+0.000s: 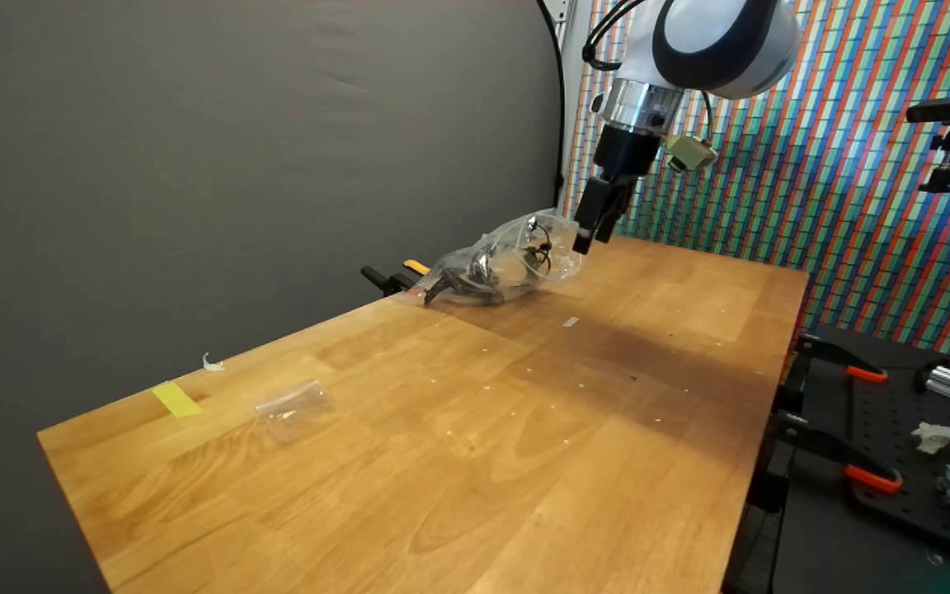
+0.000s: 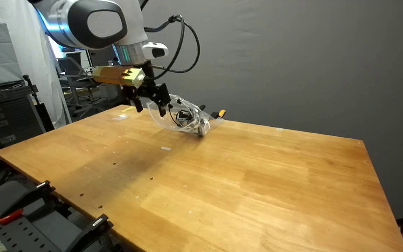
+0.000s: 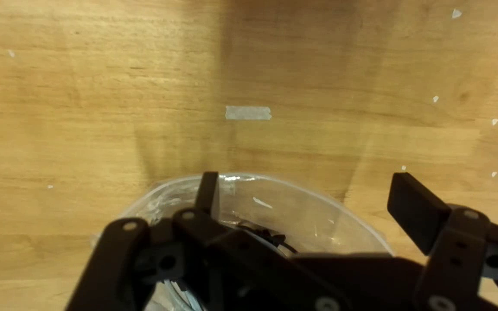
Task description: Remove the cables from the plastic bag and put them on the table
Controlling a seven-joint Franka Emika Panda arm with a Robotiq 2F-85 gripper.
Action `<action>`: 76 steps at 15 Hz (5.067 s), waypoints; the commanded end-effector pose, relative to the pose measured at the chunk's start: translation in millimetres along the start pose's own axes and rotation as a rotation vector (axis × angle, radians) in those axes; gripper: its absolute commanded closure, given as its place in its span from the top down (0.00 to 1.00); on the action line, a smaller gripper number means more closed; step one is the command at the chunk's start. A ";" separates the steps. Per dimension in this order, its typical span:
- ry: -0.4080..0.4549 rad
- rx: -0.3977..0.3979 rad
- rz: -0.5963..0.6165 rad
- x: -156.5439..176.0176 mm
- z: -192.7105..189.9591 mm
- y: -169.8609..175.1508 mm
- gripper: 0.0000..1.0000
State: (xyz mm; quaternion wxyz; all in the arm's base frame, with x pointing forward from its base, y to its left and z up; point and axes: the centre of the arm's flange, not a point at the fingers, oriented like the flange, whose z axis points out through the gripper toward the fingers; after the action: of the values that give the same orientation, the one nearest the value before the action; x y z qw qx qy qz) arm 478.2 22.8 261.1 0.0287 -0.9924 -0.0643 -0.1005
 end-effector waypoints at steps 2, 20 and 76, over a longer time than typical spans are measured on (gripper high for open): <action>0.098 0.004 0.038 30.2 24.8 9.5 1.00; 0.241 0.097 0.263 82.4 84.7 40.7 1.00; 0.078 -0.020 0.285 66.3 29.1 54.0 0.10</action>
State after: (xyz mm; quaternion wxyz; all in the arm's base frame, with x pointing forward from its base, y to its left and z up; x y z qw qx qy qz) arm 586.5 -18.6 201.1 0.0669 -0.9807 0.0984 -0.1553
